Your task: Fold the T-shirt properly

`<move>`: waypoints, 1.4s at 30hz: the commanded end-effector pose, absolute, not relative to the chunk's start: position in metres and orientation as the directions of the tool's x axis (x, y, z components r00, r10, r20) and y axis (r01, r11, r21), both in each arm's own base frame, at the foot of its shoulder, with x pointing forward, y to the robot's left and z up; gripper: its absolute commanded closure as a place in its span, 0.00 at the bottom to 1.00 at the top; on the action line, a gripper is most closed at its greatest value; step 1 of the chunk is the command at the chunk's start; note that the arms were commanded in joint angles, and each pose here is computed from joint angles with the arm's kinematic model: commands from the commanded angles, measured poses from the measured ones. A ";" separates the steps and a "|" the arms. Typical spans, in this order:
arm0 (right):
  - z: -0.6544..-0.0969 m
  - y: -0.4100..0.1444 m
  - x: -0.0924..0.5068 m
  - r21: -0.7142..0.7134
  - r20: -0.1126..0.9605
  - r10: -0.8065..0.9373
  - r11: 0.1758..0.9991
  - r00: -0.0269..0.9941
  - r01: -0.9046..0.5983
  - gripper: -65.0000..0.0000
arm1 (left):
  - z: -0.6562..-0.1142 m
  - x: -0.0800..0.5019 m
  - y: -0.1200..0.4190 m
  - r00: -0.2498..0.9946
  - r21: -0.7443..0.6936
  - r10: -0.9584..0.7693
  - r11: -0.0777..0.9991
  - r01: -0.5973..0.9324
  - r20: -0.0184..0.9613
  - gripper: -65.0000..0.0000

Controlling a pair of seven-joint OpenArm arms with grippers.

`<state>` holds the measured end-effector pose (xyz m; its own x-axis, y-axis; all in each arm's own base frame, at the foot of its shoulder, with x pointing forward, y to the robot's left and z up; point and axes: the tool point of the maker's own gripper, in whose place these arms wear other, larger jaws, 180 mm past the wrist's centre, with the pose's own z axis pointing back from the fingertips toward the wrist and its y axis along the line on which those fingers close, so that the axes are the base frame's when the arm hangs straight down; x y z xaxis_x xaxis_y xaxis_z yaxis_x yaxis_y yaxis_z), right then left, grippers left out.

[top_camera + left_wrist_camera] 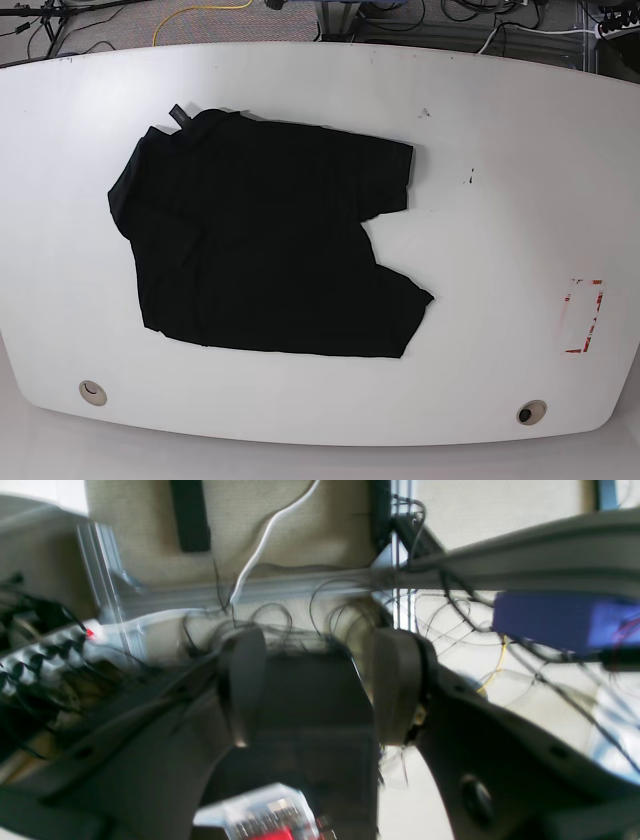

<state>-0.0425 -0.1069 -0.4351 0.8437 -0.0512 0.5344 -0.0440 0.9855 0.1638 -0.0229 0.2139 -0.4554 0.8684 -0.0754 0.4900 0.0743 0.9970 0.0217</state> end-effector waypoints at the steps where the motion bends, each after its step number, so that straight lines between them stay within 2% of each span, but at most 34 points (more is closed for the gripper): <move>1: -0.424 -0.107 -0.042 0.168 0.549 -0.059 0.985 0.834 -0.041 0.76 | -0.446 -0.024 0.215 0.862 0.025 -0.085 0.996 0.084 0.500 0.52; 23: -0.382 -0.112 -0.017 0.140 0.606 -0.036 0.988 0.794 -0.063 0.80 | -0.414 -0.003 0.210 0.809 0.064 -0.145 0.989 0.132 0.569 0.52; 42: -0.354 -0.136 0.026 0.075 0.718 -0.021 0.996 0.695 -0.047 0.78 | -0.377 0.045 0.224 0.713 0.142 -0.195 0.981 0.134 0.674 0.52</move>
<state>0.0203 -0.1341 -0.3631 0.7193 -0.0180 0.6944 -0.0496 0.9958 0.0772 0.0407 0.2214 -0.3846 0.7293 -0.1909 0.6571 0.1356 0.9816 0.1347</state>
